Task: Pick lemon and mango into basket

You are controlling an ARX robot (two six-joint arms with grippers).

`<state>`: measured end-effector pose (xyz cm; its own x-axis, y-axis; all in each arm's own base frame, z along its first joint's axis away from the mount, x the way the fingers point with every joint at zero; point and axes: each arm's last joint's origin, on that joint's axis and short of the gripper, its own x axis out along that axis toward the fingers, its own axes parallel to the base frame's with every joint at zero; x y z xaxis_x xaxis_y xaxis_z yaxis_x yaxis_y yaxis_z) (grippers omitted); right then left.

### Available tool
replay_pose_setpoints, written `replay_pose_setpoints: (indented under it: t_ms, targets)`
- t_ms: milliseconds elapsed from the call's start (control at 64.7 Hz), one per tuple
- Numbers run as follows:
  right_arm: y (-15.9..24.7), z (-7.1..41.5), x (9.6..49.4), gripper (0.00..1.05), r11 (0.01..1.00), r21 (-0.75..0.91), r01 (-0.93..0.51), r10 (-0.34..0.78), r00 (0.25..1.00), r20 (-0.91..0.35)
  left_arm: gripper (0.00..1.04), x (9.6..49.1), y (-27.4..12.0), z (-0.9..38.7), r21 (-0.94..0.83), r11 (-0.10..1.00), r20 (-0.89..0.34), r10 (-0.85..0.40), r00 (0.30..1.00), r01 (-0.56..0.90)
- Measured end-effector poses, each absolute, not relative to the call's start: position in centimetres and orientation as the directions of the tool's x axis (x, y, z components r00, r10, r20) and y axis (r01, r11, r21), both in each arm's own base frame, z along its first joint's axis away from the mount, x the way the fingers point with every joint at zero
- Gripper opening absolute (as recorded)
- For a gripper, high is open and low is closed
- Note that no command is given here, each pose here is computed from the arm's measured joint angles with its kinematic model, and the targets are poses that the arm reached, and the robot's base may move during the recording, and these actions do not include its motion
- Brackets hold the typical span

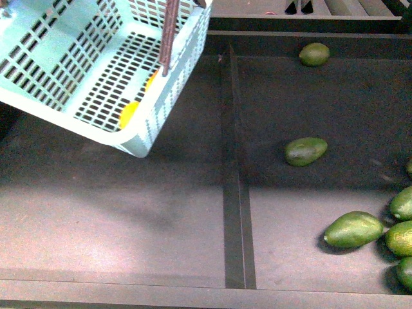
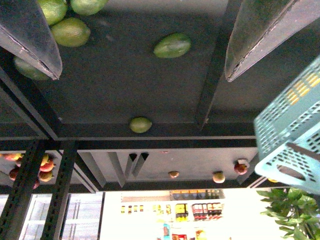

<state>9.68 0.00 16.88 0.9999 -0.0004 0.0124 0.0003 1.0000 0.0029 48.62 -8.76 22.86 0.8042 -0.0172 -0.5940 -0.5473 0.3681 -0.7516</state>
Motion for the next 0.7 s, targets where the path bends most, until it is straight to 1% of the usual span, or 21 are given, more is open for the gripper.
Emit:
replay_pose_setpoints:
  t_ms: [62, 108, 201, 247, 309, 402, 572, 588, 618, 649, 696]
  targets:
    - [0.0, 16.9, 9.7, 0.96, 1.0, 0.003, 0.001, -0.001, 1.0, 0.012, 0.15, 49.4, -9.0, 21.2, -0.76, 0.324, -0.608, -0.045, 0.793, -0.564]
    - [0.0, 16.9, 9.7, 0.96, 1.0, 0.003, 0.0, 0.0, 1.0, 0.012, 0.15, 49.7, -9.1, 19.8, -0.75, 0.311, -0.627, -0.056, 0.777, -0.583]
    - [0.0, 16.9, 9.7, 0.96, 1.0, 0.003, 0.0, 0.0, 1.0, 0.012, 0.15, 50.2, -8.8, 16.9, -0.709, 0.314, -0.674, -0.036, 0.738, -0.632]
    - [0.0, 16.9, 9.7, 0.96, 1.0, 0.003, 0.0, 0.0, 1.0, 0.012, 0.15, 50.1, -8.3, 15.6, -0.688, 0.303, -0.693, -0.006, 0.721, -0.659]
    - [0.0, 16.9, 9.7, 0.96, 1.0, 0.003, 0.0, 0.0, 1.0, 0.012, 0.15, 50.0, -7.6, 15.4, -0.701, 0.283, -0.684, -0.008, 0.729, -0.655]
    - [0.0, 16.9, 9.7, 0.96, 1.0, 0.003, 0.0, 0.0, 1.0, 0.012, 0.15, 49.1, -7.2, 14.8, -0.714, 0.234, -0.672, 0.035, 0.74, -0.66]
    - [0.0, 16.9, 9.7, 0.96, 1.0, 0.003, 0.0, 0.0, 1.0, 0.012, 0.15, 48.1, -7.0, 14.5, -0.727, 0.188, -0.663, 0.057, 0.747, -0.66]
    - [0.0, 16.9, 9.7, 0.96, 1.0, 0.003, 0.0, 0.0, 1.0, 0.012, 0.15, 48.0, -7.0, 14.5, -0.729, 0.188, -0.66, 0.059, 0.749, -0.658]
    - [0.0, 16.9, 9.7, 0.96, 1.0, 0.003, 0.0, 0.0, 1.0, 0.012, 0.2, 48.0, -7.0, 14.5, -0.735, 0.182, -0.655, 0.061, 0.753, -0.653]
    - [0.0, 16.9, 9.7, 0.96, 1.0, 0.003, 0.0, 0.0, 1.0, 0.012, 0.27, 47.9, -6.9, 14.3, -0.734, 0.175, -0.656, 0.069, 0.752, -0.656]
    - [0.0, 16.9, 9.7, 0.96, 1.0, 0.003, 0.0, 0.0, 1.0, 0.012, 0.34, 47.8, -6.9, 14.2, -0.732, 0.167, -0.658, 0.08, 0.749, -0.661]
